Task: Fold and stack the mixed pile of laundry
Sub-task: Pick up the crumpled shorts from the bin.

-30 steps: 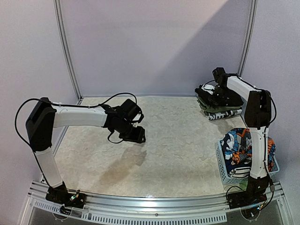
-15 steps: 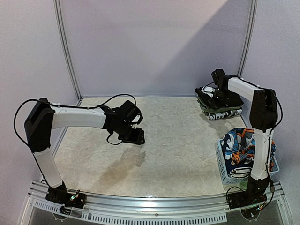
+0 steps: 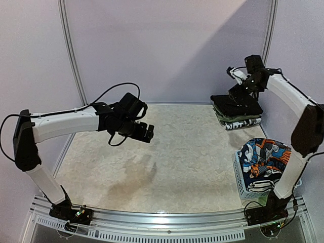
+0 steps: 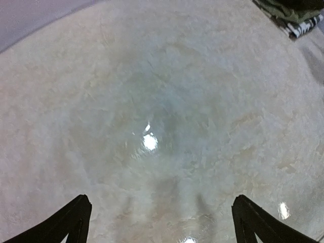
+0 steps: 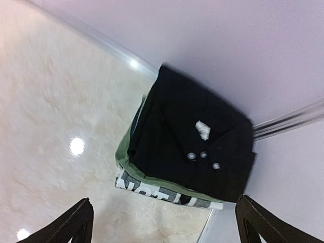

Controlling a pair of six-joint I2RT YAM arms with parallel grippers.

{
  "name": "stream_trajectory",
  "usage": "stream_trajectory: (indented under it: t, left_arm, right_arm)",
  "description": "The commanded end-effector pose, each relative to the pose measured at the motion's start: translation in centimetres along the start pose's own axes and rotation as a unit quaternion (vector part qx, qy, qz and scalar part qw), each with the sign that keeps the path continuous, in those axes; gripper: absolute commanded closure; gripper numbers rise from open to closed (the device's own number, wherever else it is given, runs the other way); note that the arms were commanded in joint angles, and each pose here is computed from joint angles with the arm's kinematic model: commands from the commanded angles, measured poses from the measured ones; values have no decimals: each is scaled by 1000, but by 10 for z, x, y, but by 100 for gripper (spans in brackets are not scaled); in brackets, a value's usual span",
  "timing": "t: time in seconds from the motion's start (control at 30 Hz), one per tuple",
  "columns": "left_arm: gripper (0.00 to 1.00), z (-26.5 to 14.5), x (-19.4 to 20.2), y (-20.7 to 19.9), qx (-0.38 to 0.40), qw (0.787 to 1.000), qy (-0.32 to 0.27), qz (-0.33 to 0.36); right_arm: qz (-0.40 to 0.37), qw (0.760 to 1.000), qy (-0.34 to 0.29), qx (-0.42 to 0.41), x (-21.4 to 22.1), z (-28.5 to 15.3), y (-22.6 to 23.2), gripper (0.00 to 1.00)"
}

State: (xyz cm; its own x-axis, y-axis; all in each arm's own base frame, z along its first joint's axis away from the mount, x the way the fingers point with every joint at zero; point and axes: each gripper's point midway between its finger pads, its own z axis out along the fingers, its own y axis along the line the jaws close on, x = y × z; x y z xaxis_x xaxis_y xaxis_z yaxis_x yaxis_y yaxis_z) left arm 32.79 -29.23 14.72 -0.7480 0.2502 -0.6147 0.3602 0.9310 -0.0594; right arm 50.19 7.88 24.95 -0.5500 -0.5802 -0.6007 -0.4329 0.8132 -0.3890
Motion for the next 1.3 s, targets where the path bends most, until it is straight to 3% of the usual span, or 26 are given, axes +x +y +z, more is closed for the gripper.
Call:
stream_trajectory:
  t: [0.0,0.13,0.27,0.43,0.57,0.67,0.93,1.17,1.27]
  left_arm:
    - [0,-49,-46,34,-101,990,-94,37]
    - [0,-71,-52,60,-153,979,-133,-3]
    - [0,-69,-46,54,-105,981,-165,-14]
    - [1,-56,-35,32,-55,990,-124,24]
    - [11,-49,-23,12,-7,994,-101,49]
    - [15,-45,-16,4,13,994,-95,51]
    - [17,-40,-7,-2,29,994,-87,52]
    - [19,-38,-2,0,24,994,-82,64]
    - [20,-37,-1,2,20,994,-80,66]
  right_arm:
    - [99,994,-52,-17,-8,-67,2,1]
    - [115,992,-15,-44,31,-102,18,1]
    - [152,984,35,-91,96,-131,26,1]
    - [106,982,139,-66,182,-143,25,4]
    - [80,965,225,-106,233,-147,33,11]
    - [91,950,267,-135,257,-141,33,14]
    - [85,938,320,-99,291,-118,-3,15]
    - [84,925,342,-145,300,-107,7,37]
    - [85,920,349,-154,301,-108,8,58]
